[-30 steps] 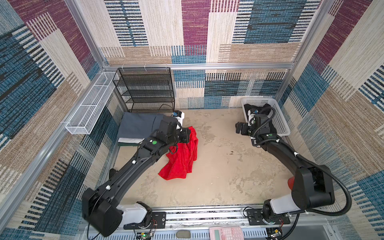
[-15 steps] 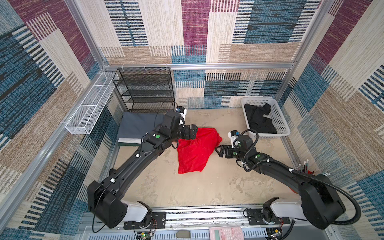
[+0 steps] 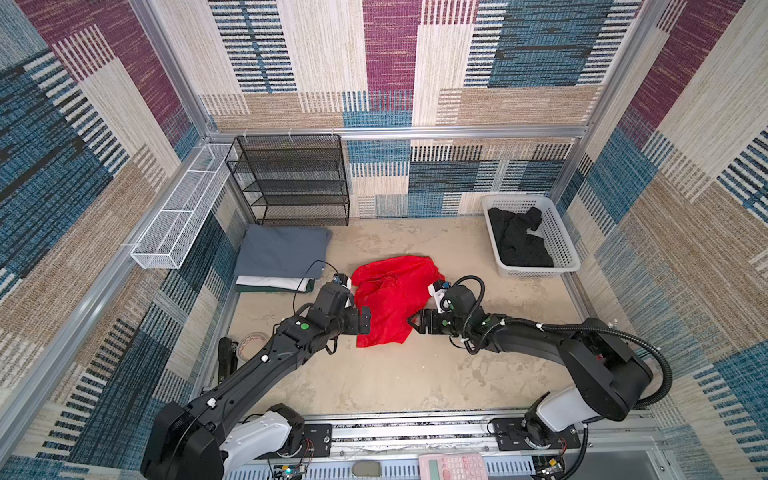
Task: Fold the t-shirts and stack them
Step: 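Grasp the red t-shirt's near edge with both grippers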
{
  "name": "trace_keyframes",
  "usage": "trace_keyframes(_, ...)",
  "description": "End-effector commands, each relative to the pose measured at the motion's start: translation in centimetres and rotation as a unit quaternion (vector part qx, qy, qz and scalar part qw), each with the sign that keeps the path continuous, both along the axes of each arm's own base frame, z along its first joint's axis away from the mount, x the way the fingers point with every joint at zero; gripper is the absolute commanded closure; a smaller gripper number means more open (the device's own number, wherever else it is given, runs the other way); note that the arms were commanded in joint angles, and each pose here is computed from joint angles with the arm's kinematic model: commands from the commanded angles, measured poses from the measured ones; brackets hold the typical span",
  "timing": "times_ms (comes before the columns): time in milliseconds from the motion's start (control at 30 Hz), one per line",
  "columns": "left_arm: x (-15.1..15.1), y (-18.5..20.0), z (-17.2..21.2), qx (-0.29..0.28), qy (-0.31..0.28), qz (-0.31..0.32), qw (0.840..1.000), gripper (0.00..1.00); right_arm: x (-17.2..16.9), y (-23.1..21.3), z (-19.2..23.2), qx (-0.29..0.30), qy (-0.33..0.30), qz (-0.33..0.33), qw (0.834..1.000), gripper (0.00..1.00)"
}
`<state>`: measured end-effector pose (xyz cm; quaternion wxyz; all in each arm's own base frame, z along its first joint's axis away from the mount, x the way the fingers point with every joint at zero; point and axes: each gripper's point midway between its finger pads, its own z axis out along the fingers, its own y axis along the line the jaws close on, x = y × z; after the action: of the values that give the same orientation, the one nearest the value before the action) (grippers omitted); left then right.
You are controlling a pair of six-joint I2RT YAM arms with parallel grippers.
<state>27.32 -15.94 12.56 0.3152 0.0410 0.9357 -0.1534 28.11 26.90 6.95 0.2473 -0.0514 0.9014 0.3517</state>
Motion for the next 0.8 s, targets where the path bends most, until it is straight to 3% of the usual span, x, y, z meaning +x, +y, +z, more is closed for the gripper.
trace_keyframes(0, 0.3, -2.3, -0.7, -0.065, 0.02, -0.005, 0.998, 0.05, 0.7, -0.4, 1.6, 0.021, -0.025, -0.032, 0.999, 0.15)
trace_keyframes(133, 0.2, -2.9, -2.3, -0.066, 0.05, -0.005, 0.997, 0.08, 0.5, -1.3, 2.3, 0.021, -0.038, -0.049, 0.998, 0.12)
trace_keyframes(333, 0.3, -3.0, -4.4, -0.057, 0.064, -0.003, 0.996, 0.1, 0.7, -3.7, 1.8, -0.037, -0.046, -0.081, 0.995, 0.05)
trace_keyframes(767, 0.0, -4.7, -8.5, -0.054, 0.088, -0.017, 0.994, 0.13, -0.8, -6.7, 1.9, -0.043, -0.059, -0.127, 0.989, 0.01)
